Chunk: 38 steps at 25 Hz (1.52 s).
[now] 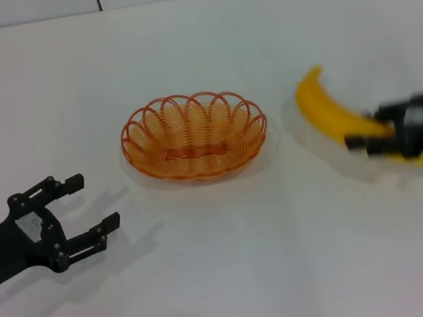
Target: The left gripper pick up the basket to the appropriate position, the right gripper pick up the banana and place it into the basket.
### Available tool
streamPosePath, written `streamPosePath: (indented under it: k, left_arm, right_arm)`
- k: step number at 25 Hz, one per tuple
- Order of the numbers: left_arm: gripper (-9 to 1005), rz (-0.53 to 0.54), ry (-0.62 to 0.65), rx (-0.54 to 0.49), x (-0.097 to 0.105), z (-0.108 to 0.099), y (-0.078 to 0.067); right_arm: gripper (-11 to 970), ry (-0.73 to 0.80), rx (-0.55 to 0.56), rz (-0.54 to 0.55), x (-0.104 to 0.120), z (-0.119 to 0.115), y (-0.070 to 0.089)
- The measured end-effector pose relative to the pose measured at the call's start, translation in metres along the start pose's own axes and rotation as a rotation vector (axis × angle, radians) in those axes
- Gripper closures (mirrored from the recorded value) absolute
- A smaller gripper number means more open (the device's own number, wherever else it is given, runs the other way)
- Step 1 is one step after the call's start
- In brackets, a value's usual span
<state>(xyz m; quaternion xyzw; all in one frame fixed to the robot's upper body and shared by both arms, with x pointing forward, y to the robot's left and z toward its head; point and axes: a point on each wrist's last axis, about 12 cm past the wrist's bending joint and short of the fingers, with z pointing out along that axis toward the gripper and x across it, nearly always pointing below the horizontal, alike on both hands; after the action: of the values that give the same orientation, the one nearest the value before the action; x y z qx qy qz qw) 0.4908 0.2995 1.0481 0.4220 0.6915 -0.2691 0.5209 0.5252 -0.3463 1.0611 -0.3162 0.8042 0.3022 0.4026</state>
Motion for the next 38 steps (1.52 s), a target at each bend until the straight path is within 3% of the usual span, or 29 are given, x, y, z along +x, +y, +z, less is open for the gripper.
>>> streamPosePath:
  k: [4, 8, 16, 21, 27, 31, 34, 38]
  left_arm:
    - [171, -0.019, 0.003, -0.002, 0.002, 0.000, -0.001]
    - [170, -0.071, -0.003, 0.012, 0.002, 0.006, 0.001]
    - [170, -0.092, -0.009, 0.066, -0.005, 0.029, 0.005]
    - [171, -0.103, -0.008, 0.102, -0.009, 0.039, 0.005]
    - [171, -0.106, -0.009, 0.105, -0.009, 0.039, 0.004]
    - [170, -0.115, -0.007, 0.093, -0.006, 0.035, 0.004]
    - [170, -0.125, -0.005, 0.081, -0.003, 0.031, 0.003]
    - [170, -0.126, -0.002, 0.074, 0.000, 0.027, 0.002]
  right_arm:
    - [456, -0.160, 0.001, -0.059, -0.025, 0.006, 0.000]
    - [442, -0.224, -0.098, -0.206, -0.051, 0.038, 0.017]
    - [414, -0.097, -0.221, -0.373, -0.082, 0.121, 0.045]
    - [397, -0.025, -0.202, -0.402, -0.083, 0.141, 0.049]
    - [377, -0.042, -0.191, -0.377, -0.083, 0.142, 0.049]
    - [363, -0.126, -0.241, -0.346, -0.088, 0.133, 0.054]
    - [298, -0.193, -0.253, -0.354, -0.088, 0.114, 0.053]
    - [212, -0.249, -0.200, -0.338, -0.070, 0.070, 0.039]
